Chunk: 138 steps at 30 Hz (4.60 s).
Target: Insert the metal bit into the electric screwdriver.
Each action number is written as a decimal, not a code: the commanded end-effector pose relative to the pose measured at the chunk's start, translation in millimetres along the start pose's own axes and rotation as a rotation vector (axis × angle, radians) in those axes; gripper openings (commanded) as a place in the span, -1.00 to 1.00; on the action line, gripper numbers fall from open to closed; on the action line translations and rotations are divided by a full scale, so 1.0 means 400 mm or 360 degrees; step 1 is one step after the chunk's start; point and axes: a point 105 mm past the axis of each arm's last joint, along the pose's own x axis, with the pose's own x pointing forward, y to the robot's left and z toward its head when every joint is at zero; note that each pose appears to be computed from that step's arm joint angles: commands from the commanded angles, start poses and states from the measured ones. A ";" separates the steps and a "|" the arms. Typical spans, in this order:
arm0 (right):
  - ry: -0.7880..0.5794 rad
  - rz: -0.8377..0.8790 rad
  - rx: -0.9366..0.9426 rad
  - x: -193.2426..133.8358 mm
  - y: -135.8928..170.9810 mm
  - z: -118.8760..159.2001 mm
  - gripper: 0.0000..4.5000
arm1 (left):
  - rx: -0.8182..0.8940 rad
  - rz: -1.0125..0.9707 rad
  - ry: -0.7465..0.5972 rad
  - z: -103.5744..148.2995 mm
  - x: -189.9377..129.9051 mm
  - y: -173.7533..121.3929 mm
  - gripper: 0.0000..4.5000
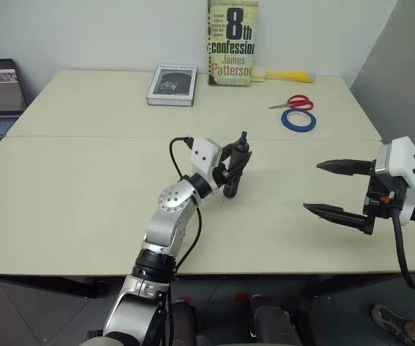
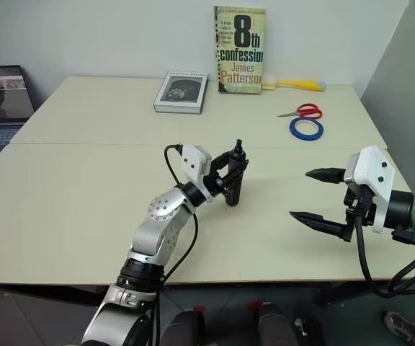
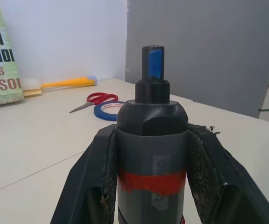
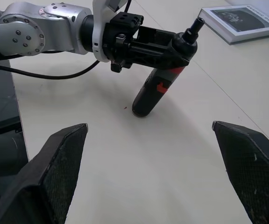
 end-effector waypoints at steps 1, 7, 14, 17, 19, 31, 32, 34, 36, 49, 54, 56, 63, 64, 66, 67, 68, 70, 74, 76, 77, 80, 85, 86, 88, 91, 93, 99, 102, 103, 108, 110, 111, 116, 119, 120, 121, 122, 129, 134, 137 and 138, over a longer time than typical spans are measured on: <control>-0.0022 -0.0010 -0.0078 -0.007 -0.002 0.025 1.00 | 0.0036 0.0075 0.0055 0.001 -0.045 0.027 -0.26; -0.0001 -0.0004 -0.0085 -0.006 -0.008 0.018 1.00 | 0.0035 0.0131 0.0111 0.008 -0.082 0.042 -0.26; 0.0226 0.0014 -0.0165 -0.011 -0.039 -0.032 1.00 | 0.0070 0.0041 0.0096 0.019 -0.053 -0.001 -0.26; 0.0435 0.0066 -0.0211 -0.041 -0.065 -0.082 1.00 | 0.0103 -0.0041 0.0074 0.028 -0.033 -0.029 -0.26; 0.0625 0.0117 -0.0253 -0.067 -0.088 -0.126 1.00 | 0.0123 -0.0098 0.0055 0.037 -0.021 -0.049 -0.26; 0.1212 0.0488 -0.0314 -0.083 -0.164 -0.279 1.00 | 0.0141 -0.0212 0.0038 0.031 0.003 -0.103 -0.26; 0.1268 0.0508 -0.0297 -0.082 -0.173 -0.295 1.00 | 0.0138 -0.0207 0.0038 0.031 0.002 -0.100 -0.26; 0.1326 0.0530 -0.0244 -0.079 -0.185 -0.318 1.00 | 0.0138 -0.0200 0.0036 0.029 0.001 -0.100 -0.26; 0.1324 0.0537 -0.0191 -0.072 -0.192 -0.327 1.00 | 0.0135 -0.0196 0.0037 0.026 0.001 -0.103 -0.26; 0.1396 0.0552 -0.0146 -0.063 -0.207 -0.388 1.00 | 0.0124 -0.0170 0.0037 0.025 -0.004 -0.106 -0.26; 0.1384 0.0540 -0.0138 -0.048 -0.205 -0.393 1.00 | 0.0128 -0.0168 0.0036 0.025 -0.001 -0.104 -0.26; 0.1397 0.0548 -0.0136 -0.049 -0.203 -0.396 1.00 | 0.0129 -0.0168 0.0036 0.025 -0.001 -0.104 -0.26; 0.1452 0.0542 -0.0107 -0.052 -0.208 -0.416 1.00 | 0.0133 -0.0147 0.0036 0.025 0.002 -0.096 -0.26; 0.1452 0.0542 -0.0104 -0.051 -0.208 -0.416 1.00 | 0.0133 -0.0145 0.0036 0.025 0.002 -0.096 -0.26; 0.1444 0.0544 -0.0092 -0.046 -0.208 -0.417 0.92 | 0.0134 -0.0142 0.0037 0.025 0.002 -0.094 -0.26; 0.1441 0.0543 -0.0088 -0.044 -0.207 -0.417 0.84 | 0.0135 -0.0141 0.0038 0.025 0.001 -0.093 -0.26; 0.1440 0.0543 -0.0087 -0.041 -0.208 -0.418 0.79 | 0.0136 -0.0140 0.0039 0.025 0.001 -0.092 -0.26; 0.1441 0.0543 -0.0087 -0.038 -0.208 -0.419 0.53 | 0.0137 -0.0138 0.0039 0.025 0.001 -0.092 -0.26; 0.1451 0.0558 -0.0081 -0.036 -0.203 -0.426 0.12 | 0.0140 -0.0134 0.0040 0.025 0.000 -0.089 -0.26; 0.1467 0.0571 -0.0081 -0.041 -0.199 -0.431 -0.06 | 0.0142 -0.0131 0.0040 0.025 0.000 -0.088 -0.26; 0.1477 0.0580 -0.0084 -0.043 -0.197 -0.434 -0.12 | 0.0143 -0.0131 0.0040 0.025 0.000 -0.088 -0.26; 0.1499 0.0600 -0.0098 -0.048 -0.192 -0.439 -0.47 | 0.0146 -0.0129 0.0040 0.025 0.001 -0.086 -0.26; 0.1507 0.0632 -0.0100 -0.050 -0.183 -0.438 -0.98 | 0.0154 -0.0121 0.0038 0.025 0.003 -0.081 -0.26; 0.1514 0.0641 -0.0099 -0.053 -0.180 -0.439 -1.00 | 0.0158 -0.0121 0.0038 0.025 0.004 -0.080 -0.26; 0.1521 0.0650 -0.0094 -0.056 -0.177 -0.439 -1.00 | 0.0162 -0.0119 0.0037 0.025 0.005 -0.078 -0.26; 0.1521 0.0651 -0.0086 -0.057 -0.174 -0.440 -1.00 | 0.0167 -0.0116 0.0034 0.026 0.007 -0.075 -0.26; 0.1491 0.0633 -0.0069 -0.054 -0.177 -0.432 -1.00 | 0.0171 -0.0115 0.0033 0.027 0.007 -0.074 -0.26; 0.1218 0.0517 -0.0056 -0.025 -0.201 -0.352 -1.00 | 0.0171 -0.0107 0.0031 0.029 0.003 -0.067 -0.26; 0.1036 0.0445 -0.0041 -0.013 -0.211 -0.298 -1.00 | 0.0165 -0.0094 0.0026 0.032 0.001 -0.059 -0.26; 0.0938 0.0413 -0.0036 -0.009 -0.211 -0.270 -1.00 | 0.0153 -0.0085 0.0010 0.039 0.002 -0.054 -0.26; 0.0539 0.0258 -0.0070 0.011 -0.194 -0.148 -1.00 | 0.0111 -0.0047 -0.0124 0.102 0.012 -0.044 -0.26; 0.0373 0.0188 -0.0071 0.022 -0.186 -0.096 -1.00 | 0.0098 -0.0058 -0.0156 0.121 0.013 -0.048 -0.26; 0.0279 0.0153 -0.0060 0.028 -0.182 -0.067 -1.00 | 0.0092 -0.0066 -0.0165 0.127 0.014 -0.051 -0.26; -0.0126 0.0026 0.0002 0.059 -0.168 0.047 -1.00 | 0.0088 -0.0080 -0.0143 0.115 0.011 -0.053 -0.26; -0.0359 -0.0061 0.0076 0.087 -0.167 0.108 -1.00 | 0.0088 -0.0080 -0.0114 0.098 0.008 -0.053 -0.26; -0.0414 -0.0080 0.0110 0.096 -0.167 0.124 -1.00 | 0.0092 -0.0081 -0.0105 0.092 0.007 -0.052 -0.26; -0.0468 -0.0106 0.0129 0.106 -0.167 0.137 -1.00 | 0.0101 -0.0075 -0.0091 0.084 0.006 -0.050 -0.26; -0.0501 -0.0124 0.0144 0.112 -0.168 0.146 -1.00 | 0.0106 -0.0071 -0.0081 0.079 0.005 -0.048 -0.26; -0.0668 -0.0249 0.0223 0.163 -0.159 0.192 -1.00 | 0.0119 -0.0031 -0.0037 0.046 -0.002 -0.042 -0.26; -0.0794 -0.0244 0.0300 0.178 -0.139 0.221 -1.00 | 0.0106 -0.0007 -0.0030 0.041 -0.006 -0.043 -0.26; -0.0841 -0.0171 0.0315 0.184 -0.124 0.228 -1.00 | 0.0081 -0.0031 -0.0027 0.040 -0.007 -0.047 -0.26; -0.0850 -0.0143 0.0315 0.186 -0.120 0.228 -1.00 | 0.0078 -0.0044 -0.0023 0.039 -0.008 -0.048 -0.26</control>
